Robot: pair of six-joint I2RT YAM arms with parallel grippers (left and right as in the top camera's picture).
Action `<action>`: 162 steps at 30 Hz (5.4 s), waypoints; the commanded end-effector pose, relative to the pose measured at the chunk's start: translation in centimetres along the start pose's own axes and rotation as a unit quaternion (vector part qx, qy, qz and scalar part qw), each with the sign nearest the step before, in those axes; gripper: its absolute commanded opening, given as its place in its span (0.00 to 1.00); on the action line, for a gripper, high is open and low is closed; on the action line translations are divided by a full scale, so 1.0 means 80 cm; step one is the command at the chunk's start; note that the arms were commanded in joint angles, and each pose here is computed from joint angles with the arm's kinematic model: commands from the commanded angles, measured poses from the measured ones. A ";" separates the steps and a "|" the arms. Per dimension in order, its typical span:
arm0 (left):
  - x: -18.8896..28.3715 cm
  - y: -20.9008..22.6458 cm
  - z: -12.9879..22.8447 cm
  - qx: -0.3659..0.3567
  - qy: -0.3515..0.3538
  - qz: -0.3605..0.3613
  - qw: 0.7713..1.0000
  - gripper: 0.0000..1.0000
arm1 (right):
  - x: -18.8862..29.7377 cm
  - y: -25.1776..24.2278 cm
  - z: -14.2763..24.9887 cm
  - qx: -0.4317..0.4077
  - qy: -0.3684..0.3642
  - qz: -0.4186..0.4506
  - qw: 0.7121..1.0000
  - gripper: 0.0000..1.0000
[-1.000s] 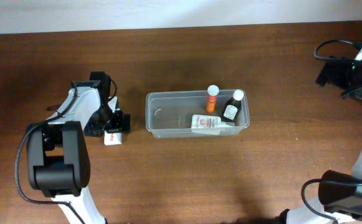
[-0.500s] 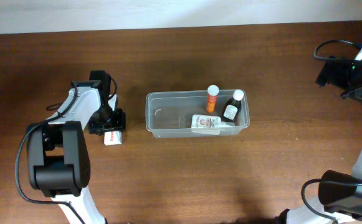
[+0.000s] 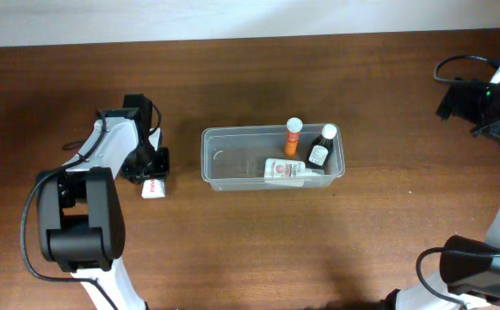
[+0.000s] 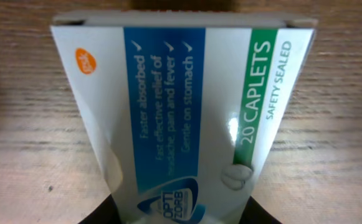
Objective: Pack container
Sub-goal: 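Lift the medicine box and carry it over the container, then lower the box into the container and open the left gripper, then move the left gripper to the small amber jar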
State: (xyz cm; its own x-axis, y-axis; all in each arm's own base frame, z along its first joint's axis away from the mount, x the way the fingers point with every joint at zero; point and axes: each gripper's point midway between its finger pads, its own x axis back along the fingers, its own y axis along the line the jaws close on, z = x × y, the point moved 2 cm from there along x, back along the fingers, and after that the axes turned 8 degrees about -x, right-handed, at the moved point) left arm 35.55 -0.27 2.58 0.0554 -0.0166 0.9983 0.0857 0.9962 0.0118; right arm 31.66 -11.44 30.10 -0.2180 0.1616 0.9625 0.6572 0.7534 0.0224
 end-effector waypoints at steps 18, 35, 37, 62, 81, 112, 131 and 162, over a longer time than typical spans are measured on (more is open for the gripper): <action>0.198 -0.064 -0.038 -0.074 -0.058 0.131 0.987 0.36 | 0.001 -0.001 -0.001 -0.005 -0.002 0.000 1.000 0.98; 0.202 -0.216 -0.032 -0.457 -0.117 0.109 0.875 0.42 | 0.001 -0.001 -0.001 -0.005 -0.002 0.000 1.000 0.98; 0.202 -0.228 -0.031 -0.486 -0.125 0.106 0.859 0.42 | 0.001 -0.001 -0.001 -0.005 -0.002 0.000 1.000 0.98; 0.132 -0.248 -0.022 -0.531 -0.068 0.115 0.837 0.43 | 0.001 -0.001 -0.001 -0.005 -0.002 0.000 1.000 0.98; 0.104 -0.246 -0.017 -0.540 -0.032 0.124 0.832 0.50 | 0.001 -0.001 -0.001 -0.005 -0.002 0.000 1.000 0.98; 0.274 -0.159 -0.089 -0.277 -0.167 -0.016 0.946 0.99 | 0.001 -0.001 -0.001 -0.005 -0.002 0.000 1.000 0.98; 0.233 0.143 -0.031 0.197 -0.067 0.038 0.977 0.99 | 0.001 -0.001 -0.001 -0.005 -0.002 0.000 1.000 0.98; 0.029 0.168 0.030 0.276 0.076 0.002 0.958 0.99 | 0.001 -0.001 -0.001 -0.005 -0.002 0.000 1.000 0.98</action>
State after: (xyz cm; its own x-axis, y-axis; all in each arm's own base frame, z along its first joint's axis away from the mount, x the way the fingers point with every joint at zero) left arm 35.52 13.12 6.32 0.1676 0.0339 0.9853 -0.4351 0.8994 0.0431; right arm 31.64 -11.44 30.09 -0.2174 0.1611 0.9627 0.6574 0.7532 0.0224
